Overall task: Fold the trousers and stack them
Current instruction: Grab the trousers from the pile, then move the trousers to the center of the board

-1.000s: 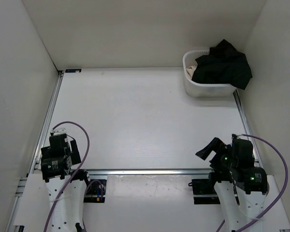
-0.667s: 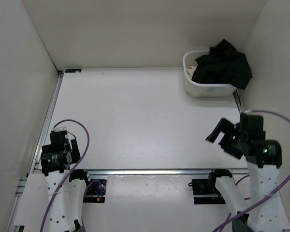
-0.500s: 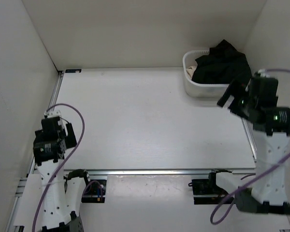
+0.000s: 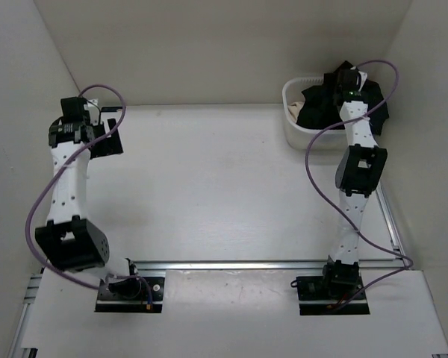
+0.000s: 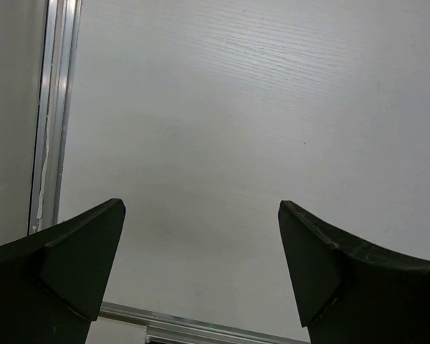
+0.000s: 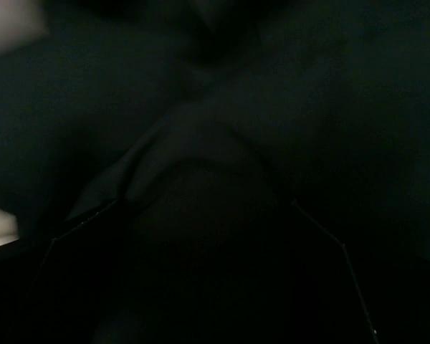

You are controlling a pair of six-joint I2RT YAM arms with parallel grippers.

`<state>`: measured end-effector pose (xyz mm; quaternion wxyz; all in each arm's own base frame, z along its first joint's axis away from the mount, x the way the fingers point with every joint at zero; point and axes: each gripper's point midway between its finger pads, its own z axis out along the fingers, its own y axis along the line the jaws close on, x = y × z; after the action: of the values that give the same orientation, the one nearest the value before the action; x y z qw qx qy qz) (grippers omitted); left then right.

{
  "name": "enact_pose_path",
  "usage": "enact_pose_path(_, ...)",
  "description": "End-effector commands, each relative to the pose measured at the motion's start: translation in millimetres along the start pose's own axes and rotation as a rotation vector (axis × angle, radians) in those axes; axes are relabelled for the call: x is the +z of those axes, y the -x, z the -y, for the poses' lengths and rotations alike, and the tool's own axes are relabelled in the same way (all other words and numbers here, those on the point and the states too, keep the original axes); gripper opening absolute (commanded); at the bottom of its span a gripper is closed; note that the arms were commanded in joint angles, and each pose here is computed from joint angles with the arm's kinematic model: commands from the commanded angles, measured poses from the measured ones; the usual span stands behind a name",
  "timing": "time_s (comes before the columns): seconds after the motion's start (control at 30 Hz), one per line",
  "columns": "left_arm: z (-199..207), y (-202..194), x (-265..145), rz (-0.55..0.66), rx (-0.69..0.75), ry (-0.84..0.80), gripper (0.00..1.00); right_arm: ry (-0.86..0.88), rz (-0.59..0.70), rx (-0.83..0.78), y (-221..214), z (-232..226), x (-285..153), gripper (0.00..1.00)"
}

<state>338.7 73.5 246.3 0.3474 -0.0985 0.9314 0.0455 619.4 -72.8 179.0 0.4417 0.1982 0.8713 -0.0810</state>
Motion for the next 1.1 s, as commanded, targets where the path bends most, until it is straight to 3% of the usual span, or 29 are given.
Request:
enact_pose_path(0.0, -2, 18, 14, -0.007, -0.003, 0.006, 1.00, -0.066, 0.163, 0.018, 36, 16, 18, 0.99)
enact_pose_path(0.07, -7, 20, 22, -0.027, -0.002, 0.038, 1.00, -0.077, 0.171, -0.005, 41, 17, 21, 0.99)
enact_pose_path(0.13, -9, 22, 30, -0.039, -0.002, 0.047, 1.00, -0.028, 0.164, -0.020, 41, 9, 20, 0.88)
enact_pose_path(0.17, -9, 22, 30, -0.039, -0.002, 0.047, 1.00, -0.017, 0.140, -0.028, 32, 8, 21, 0.77)
enact_pose_path(0.2, -9, 21, 33, -0.048, -0.001, 0.047, 1.00, -0.013, 0.157, -0.014, 42, 8, 9, 0.51)
enact_pose_path(0.27, -4, 17, 35, -0.059, -0.002, 0.021, 0.98, -0.006, 0.135, -0.005, 39, 10, -3, 0.21)
enact_pose_path(0.3, -4, 17, 28, -0.045, -0.002, 0.021, 0.98, 0.002, 0.165, 0.013, 56, 12, -26, 0.01)
enact_pose_path(0.47, -2, -3, 13, -0.036, -0.003, 0.007, 0.96, 0.039, 0.307, -0.019, 109, 8, -127, 0.00)
enact_pose_path(0.53, 3, -8, 2, 0.002, -0.003, -0.020, 0.96, 0.101, 0.456, -0.005, 151, 4, -217, 0.00)
enact_pose_path(0.6, 2, -10, -11, 0.045, -0.004, -0.020, 0.96, 0.162, 0.526, -0.011, 162, -11, -267, 0.00)
enact_pose_path(0.63, 2, -14, -11, 0.049, -0.004, -0.020, 0.96, 0.201, 0.619, 0.001, 179, -9, -317, 0.00)
enact_pose_path(0.77, 4, -15, -27, 0.090, -0.004, -0.032, 0.96, 0.458, 0.794, -0.040, 184, -56, -437, 0.00)
enact_pose_path(0.9, 6, -20, -34, 0.112, -0.003, -0.045, 0.98, 0.789, 0.869, -0.099, 154, -131, -536, 0.00)
enact_pose_path(1.0, 8, -18, -40, 0.132, -0.002, -0.055, 0.98, 0.999, 0.834, -0.063, 133, -169, -573, 0.00)
enact_pose_path(1.07, 8, -14, -46, 0.153, -0.002, -0.055, 0.98, 1.092, 0.768, -0.066, 112, -201, -575, 0.00)
